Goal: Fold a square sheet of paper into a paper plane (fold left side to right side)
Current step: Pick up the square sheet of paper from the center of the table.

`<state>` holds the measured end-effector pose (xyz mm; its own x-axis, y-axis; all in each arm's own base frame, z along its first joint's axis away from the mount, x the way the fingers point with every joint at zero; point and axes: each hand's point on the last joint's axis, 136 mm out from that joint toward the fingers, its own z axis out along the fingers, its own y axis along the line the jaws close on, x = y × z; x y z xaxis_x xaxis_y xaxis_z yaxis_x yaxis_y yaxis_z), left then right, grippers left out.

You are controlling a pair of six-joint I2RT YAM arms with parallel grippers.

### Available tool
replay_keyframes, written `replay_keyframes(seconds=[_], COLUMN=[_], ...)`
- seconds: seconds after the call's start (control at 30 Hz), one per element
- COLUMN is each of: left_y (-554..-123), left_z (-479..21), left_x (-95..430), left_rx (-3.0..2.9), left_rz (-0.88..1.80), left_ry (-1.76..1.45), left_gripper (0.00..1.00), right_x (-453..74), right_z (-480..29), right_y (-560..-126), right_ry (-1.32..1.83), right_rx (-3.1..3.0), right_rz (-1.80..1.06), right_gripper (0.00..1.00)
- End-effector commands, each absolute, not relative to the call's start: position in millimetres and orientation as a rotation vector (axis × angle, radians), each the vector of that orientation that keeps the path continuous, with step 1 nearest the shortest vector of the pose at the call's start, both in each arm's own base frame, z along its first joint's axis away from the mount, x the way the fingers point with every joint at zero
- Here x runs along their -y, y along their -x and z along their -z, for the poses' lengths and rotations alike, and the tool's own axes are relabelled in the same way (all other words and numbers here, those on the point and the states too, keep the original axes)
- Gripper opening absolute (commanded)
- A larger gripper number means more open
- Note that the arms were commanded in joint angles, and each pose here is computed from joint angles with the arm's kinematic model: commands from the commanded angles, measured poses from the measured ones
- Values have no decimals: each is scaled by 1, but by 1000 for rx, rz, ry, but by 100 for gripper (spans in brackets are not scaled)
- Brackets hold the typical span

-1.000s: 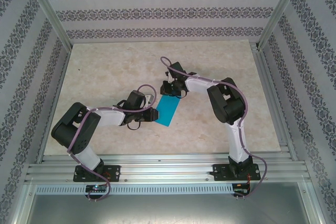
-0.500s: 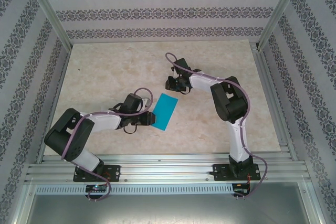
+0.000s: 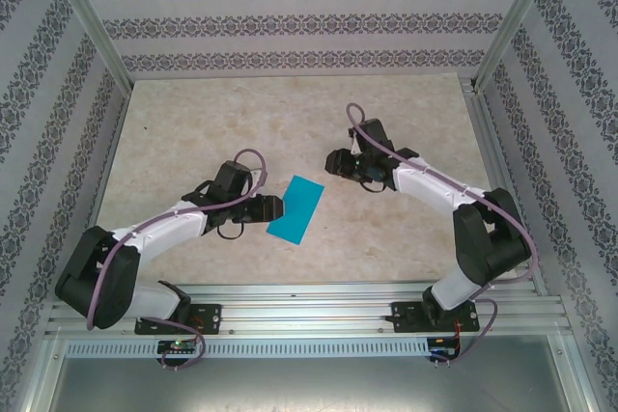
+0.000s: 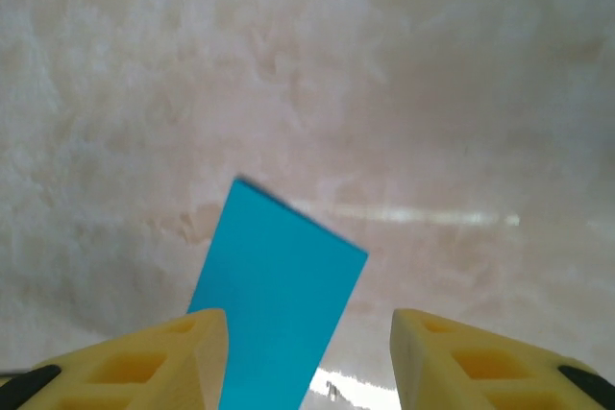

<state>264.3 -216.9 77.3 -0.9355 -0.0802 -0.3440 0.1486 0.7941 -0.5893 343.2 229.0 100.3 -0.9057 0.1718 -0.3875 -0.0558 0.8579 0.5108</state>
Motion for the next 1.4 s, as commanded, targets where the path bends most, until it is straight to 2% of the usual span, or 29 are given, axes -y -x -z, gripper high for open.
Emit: replay_keyframes(seconds=[0.0, 0.13, 0.53, 0.93, 1.37], left_y=[-260, -258, -242, -227, -221], left_z=[-58, -44, -17, -23, -30], left_x=[208, 214, 216, 228, 241], left_rx=[-2730, -2759, -2856, -2882, -2879], left_rz=[912, 962, 997, 1074, 1096], left_ry=[37, 30, 45, -2, -43], left_gripper=[55, 54, 49, 44, 43], right_x=[-252, -262, -268, -290, -309], right_z=[-91, -74, -44, -17, -16], right_y=[-315, -299, -318, -317, -336], right_ry=[-189, -224, -128, -86, -12], right_rx=[-2635, -2659, -2758, -2830, -2798], right_rz=[-854, -848, -607, -656, -719], right_gripper=[49, 49, 48, 41, 41])
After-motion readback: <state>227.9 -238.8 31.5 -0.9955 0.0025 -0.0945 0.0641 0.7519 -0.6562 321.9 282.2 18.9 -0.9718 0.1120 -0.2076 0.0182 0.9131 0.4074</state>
